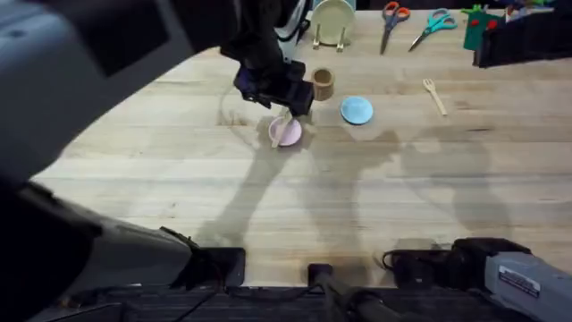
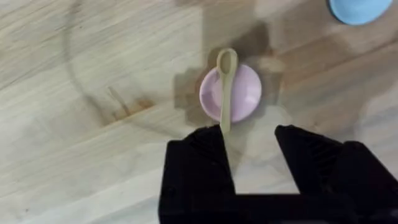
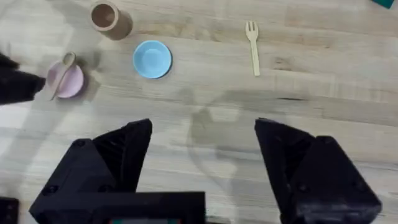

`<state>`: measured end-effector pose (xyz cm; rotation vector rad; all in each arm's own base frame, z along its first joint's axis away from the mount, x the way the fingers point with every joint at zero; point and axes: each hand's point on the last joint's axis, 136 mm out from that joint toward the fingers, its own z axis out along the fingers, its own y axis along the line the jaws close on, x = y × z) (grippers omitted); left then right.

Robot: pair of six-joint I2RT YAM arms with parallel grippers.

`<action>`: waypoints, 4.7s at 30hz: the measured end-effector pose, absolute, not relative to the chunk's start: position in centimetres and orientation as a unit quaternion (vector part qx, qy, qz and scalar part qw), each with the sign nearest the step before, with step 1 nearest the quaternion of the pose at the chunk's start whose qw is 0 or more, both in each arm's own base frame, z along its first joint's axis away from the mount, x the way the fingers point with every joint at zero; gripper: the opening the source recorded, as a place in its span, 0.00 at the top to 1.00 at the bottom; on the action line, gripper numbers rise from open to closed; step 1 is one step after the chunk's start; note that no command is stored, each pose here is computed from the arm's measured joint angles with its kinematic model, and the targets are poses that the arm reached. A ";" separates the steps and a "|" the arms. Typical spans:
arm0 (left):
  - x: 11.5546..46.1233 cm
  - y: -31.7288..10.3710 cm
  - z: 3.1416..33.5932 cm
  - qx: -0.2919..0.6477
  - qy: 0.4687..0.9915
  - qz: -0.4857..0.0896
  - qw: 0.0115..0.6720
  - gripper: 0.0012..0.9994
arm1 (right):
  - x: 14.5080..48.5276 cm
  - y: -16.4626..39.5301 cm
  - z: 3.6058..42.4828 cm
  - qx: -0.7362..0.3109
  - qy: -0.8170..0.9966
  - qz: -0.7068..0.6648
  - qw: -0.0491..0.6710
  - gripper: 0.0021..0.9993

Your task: Pick up a utensil and set it on the pink plate, then put the other utensil in the container.

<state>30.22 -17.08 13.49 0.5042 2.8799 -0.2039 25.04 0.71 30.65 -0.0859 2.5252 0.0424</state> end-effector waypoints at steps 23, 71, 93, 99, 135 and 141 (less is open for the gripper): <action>25.5 -14.3 24.1 0.185 0.949 -0.097 0.237 0.01 | 25.0 0.7 30.6 -0.032 0.952 0.016 0.302 0.00; 26.7 -17.7 14.8 0.342 0.846 -0.143 0.382 0.01 | 25.0 0.7 30.6 -0.032 0.952 0.016 0.302 0.00; 26.9 -18.6 12.1 0.352 0.856 -0.160 0.342 0.01 | 26.2 -1.1 27.6 -0.026 0.973 0.005 0.231 0.00; 26.9 -18.6 12.1 0.352 0.856 -0.160 0.342 0.01 | 28.8 -3.1 23.9 -0.041 0.985 -0.003 0.169 0.00; 26.9 -18.6 12.0 0.353 0.856 -0.160 0.342 0.01 | 42.3 -8.8 4.1 -0.090 0.992 -0.001 0.093 0.00; 26.9 -18.6 12.0 0.353 0.857 -0.160 0.341 0.01 | 42.4 -8.8 4.0 -0.091 0.992 -0.001 0.092 0.00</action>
